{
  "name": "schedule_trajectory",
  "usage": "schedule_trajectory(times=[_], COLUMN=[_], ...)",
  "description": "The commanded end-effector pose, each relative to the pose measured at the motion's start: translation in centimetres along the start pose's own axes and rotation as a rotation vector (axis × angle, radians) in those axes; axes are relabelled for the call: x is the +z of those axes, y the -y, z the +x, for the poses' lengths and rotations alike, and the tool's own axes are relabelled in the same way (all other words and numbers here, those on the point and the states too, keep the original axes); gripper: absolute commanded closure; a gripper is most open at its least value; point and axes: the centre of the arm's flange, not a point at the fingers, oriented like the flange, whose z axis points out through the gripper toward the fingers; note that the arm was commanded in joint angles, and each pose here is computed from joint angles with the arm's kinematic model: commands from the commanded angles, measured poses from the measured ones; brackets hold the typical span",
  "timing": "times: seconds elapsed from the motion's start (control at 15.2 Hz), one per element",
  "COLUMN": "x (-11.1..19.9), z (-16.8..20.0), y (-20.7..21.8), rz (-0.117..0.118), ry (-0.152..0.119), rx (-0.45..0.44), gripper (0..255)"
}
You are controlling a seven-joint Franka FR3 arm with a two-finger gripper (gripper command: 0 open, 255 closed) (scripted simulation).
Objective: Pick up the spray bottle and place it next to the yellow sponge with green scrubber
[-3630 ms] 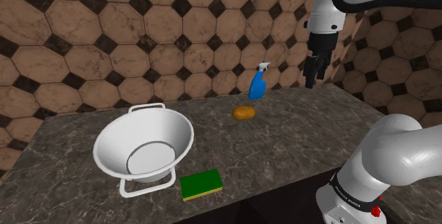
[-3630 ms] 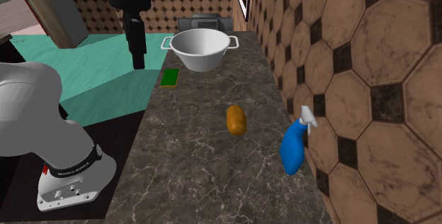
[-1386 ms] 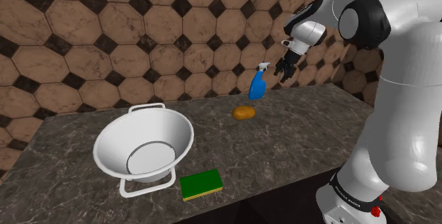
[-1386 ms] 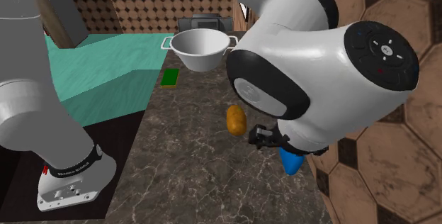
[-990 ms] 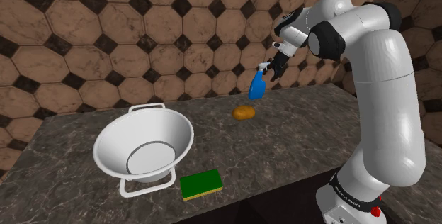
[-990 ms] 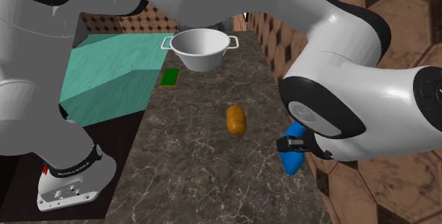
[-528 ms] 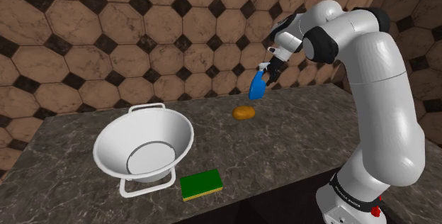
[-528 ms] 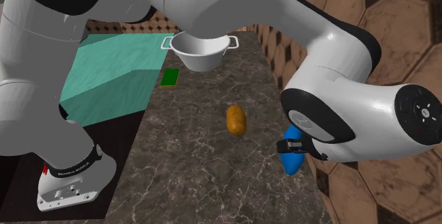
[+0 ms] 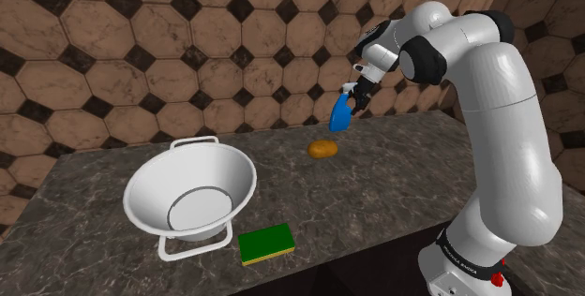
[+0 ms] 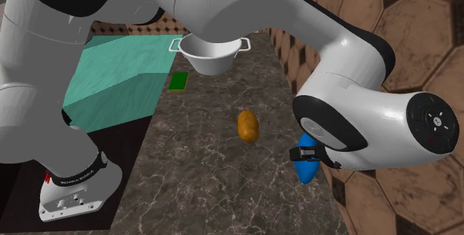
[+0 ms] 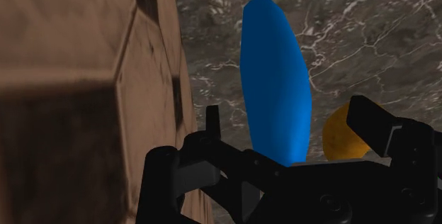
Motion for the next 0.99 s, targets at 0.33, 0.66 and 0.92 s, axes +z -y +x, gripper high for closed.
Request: schedule_trajectory(times=[0.33, 0.66, 0.92], x=[0.0, -0.5, -2.4], z=[0.0, 0.2, 1.2], y=[0.0, 0.0, 0.0], rz=[0.000, 0.000, 0.000], ry=[0.000, 0.000, 0.000], rx=[0.000, 0.000, 0.000], gripper=[255, 255, 255])
